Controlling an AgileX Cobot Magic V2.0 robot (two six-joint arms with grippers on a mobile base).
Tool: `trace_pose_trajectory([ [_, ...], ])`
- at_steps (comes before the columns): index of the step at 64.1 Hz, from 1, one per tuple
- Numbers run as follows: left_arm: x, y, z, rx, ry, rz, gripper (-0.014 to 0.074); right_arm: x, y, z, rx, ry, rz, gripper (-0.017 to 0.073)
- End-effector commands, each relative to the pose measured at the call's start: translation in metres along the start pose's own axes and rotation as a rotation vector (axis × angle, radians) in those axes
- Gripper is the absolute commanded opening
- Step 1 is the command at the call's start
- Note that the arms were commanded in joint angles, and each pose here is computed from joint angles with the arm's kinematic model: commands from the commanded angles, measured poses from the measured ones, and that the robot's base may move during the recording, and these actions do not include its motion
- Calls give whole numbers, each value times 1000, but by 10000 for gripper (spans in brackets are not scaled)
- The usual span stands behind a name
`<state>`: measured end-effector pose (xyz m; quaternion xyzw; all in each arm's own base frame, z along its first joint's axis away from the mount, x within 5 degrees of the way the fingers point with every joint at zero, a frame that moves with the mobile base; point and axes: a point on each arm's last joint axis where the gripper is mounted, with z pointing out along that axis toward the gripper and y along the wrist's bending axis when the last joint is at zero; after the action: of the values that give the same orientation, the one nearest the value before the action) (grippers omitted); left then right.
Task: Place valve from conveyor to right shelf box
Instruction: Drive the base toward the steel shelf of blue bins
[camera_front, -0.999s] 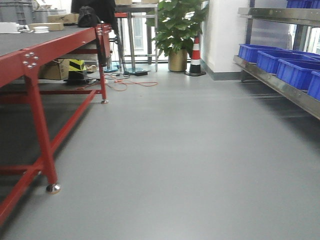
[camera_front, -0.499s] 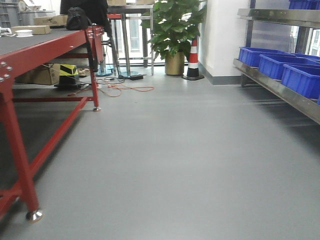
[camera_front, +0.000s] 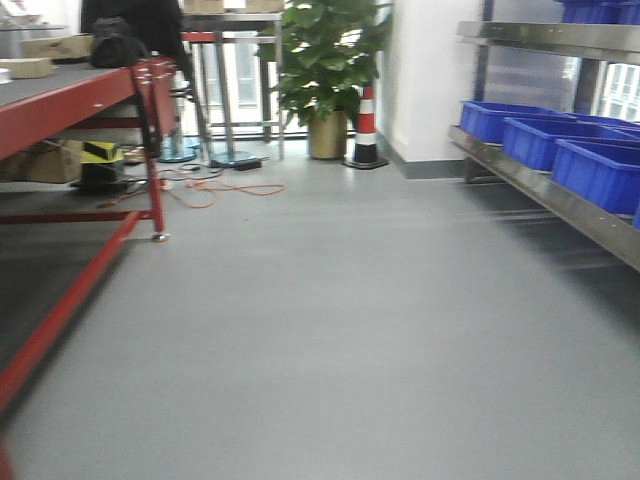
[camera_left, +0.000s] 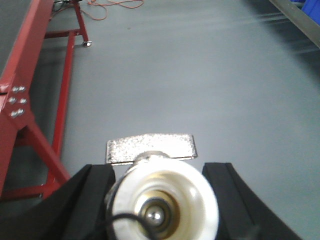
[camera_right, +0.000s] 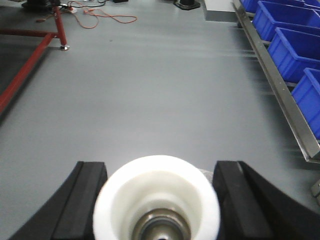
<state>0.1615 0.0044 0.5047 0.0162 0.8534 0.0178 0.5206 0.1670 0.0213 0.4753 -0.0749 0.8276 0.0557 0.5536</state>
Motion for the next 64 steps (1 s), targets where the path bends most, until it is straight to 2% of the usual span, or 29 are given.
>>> trace_pose_trajectory([
  [1, -6, -1, -6, 6, -73, -10, -111, -10, -1, -7, 19, -91, -9, -154],
  [64, -6, -1, -6, 6, -73, -10, -111, -10, -1, -7, 19, -91, -9, -154],
])
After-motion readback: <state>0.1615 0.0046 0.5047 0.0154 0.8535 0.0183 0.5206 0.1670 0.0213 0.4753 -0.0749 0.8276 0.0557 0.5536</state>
